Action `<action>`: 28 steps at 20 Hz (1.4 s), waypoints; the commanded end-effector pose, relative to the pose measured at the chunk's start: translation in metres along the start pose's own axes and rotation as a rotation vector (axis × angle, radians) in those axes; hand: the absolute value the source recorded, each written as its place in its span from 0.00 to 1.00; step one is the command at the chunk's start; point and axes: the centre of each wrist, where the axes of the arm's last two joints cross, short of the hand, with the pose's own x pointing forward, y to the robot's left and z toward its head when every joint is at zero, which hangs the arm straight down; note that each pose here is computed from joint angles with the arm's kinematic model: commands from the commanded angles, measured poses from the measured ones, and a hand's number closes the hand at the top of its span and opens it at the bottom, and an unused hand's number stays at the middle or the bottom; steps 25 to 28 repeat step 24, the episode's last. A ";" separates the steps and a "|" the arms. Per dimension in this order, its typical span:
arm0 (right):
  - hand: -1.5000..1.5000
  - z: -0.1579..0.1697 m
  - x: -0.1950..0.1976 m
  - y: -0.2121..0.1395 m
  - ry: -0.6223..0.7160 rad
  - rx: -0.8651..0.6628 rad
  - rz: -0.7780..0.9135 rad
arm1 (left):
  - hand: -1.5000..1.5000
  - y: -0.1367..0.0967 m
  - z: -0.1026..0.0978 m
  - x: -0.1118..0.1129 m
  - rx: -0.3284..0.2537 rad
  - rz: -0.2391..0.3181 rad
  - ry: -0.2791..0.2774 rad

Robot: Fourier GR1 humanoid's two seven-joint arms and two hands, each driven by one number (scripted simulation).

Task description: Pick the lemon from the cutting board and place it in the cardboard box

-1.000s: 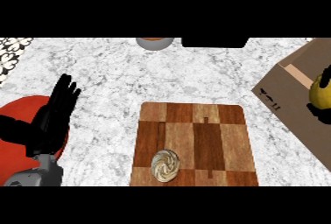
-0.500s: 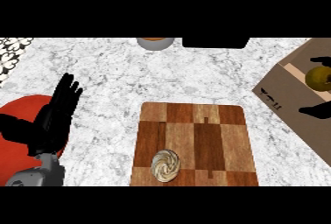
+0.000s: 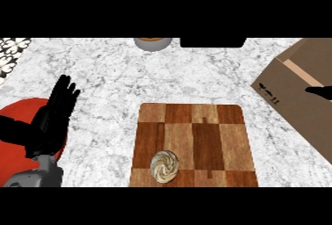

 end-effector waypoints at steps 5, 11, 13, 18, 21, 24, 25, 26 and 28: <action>0.00 0.003 -0.022 -0.024 0.098 -0.078 -0.511 | 0.50 0.001 0.001 0.001 0.006 0.020 0.011; 0.00 0.021 -0.055 -0.062 0.127 -0.178 -0.656 | 0.50 -0.014 -0.016 0.010 0.013 -0.009 -0.004; 0.00 0.025 -0.066 -0.069 0.133 -0.220 -0.660 | 0.50 0.003 -0.002 -0.007 0.001 0.003 -0.011; 0.00 0.057 -0.100 -0.088 0.126 -0.270 -0.673 | 0.50 -0.016 -0.001 -0.006 -0.007 0.008 -0.009; 0.00 0.067 -0.113 -0.101 0.136 -0.281 -0.664 | 0.50 0.020 0.008 0.006 -0.014 -0.002 -0.011; 0.00 0.086 -0.130 -0.095 0.122 -0.264 -0.660 | 0.50 0.000 0.010 -0.001 0.000 -0.004 0.002; 0.00 0.086 -0.130 -0.095 0.122 -0.264 -0.660 | 0.50 0.000 0.010 -0.001 0.000 -0.004 0.002; 0.00 0.086 -0.130 -0.095 0.122 -0.264 -0.660 | 0.50 0.000 0.010 -0.001 0.000 -0.004 0.002; 0.00 0.086 -0.130 -0.095 0.122 -0.264 -0.660 | 0.50 0.000 0.010 -0.001 0.000 -0.004 0.002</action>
